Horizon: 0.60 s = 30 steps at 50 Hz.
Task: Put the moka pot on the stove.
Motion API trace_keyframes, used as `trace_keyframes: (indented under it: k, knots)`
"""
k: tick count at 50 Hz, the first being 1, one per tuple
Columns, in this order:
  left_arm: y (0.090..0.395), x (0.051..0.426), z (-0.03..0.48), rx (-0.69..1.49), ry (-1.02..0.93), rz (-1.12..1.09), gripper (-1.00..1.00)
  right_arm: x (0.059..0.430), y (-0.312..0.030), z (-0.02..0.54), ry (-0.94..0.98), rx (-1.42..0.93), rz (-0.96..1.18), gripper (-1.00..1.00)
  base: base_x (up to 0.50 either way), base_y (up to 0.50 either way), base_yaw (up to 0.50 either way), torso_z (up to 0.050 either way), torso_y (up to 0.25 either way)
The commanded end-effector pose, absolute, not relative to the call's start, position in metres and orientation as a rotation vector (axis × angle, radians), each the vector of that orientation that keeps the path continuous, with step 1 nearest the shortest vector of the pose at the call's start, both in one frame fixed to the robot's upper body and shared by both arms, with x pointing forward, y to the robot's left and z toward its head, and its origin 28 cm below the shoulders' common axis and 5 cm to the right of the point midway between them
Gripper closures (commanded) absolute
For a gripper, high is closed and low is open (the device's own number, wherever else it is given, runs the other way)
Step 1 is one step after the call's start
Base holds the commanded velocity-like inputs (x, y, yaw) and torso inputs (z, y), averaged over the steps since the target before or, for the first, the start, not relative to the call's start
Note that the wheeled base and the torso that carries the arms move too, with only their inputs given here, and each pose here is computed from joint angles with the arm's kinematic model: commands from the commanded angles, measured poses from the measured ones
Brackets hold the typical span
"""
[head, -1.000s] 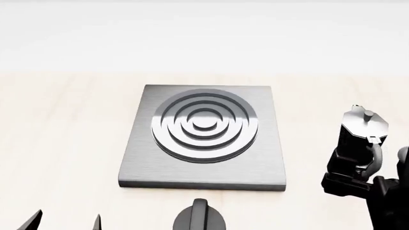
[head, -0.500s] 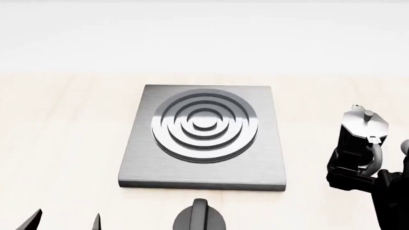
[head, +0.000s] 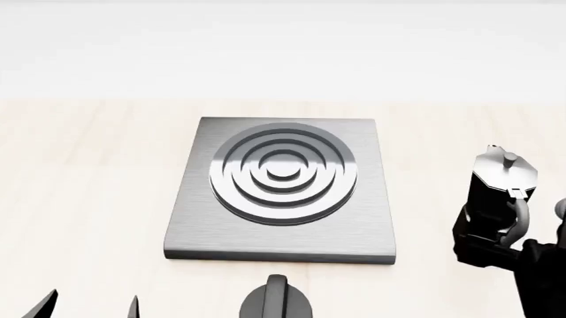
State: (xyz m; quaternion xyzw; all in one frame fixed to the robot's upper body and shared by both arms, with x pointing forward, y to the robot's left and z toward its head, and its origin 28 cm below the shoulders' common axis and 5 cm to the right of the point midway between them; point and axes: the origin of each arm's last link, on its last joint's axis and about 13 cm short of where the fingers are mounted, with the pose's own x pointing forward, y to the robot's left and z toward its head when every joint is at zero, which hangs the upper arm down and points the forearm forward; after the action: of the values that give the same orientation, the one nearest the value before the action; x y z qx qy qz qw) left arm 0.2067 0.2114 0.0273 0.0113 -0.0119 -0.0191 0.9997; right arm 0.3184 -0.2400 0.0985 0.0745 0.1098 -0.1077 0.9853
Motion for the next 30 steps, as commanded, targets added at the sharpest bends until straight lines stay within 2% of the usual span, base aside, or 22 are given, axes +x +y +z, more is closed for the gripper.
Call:
trace_keyframes:
  k: [1,30]
  knots:
    - [0.213,0.205,0.031,0.022,-0.040,-0.033,-1.00,0.322,-0.240,0.096,0.222,0.146,-0.210,-1.00,0.00,0.00,0.00,0.000,0.000]
    - [0.214,0.205,0.030,0.020,-0.039,-0.027,-1.00,0.336,-0.237,0.097,0.218,0.150,-0.186,-1.00,0.00,0.00,0.00,0.000,0.000]
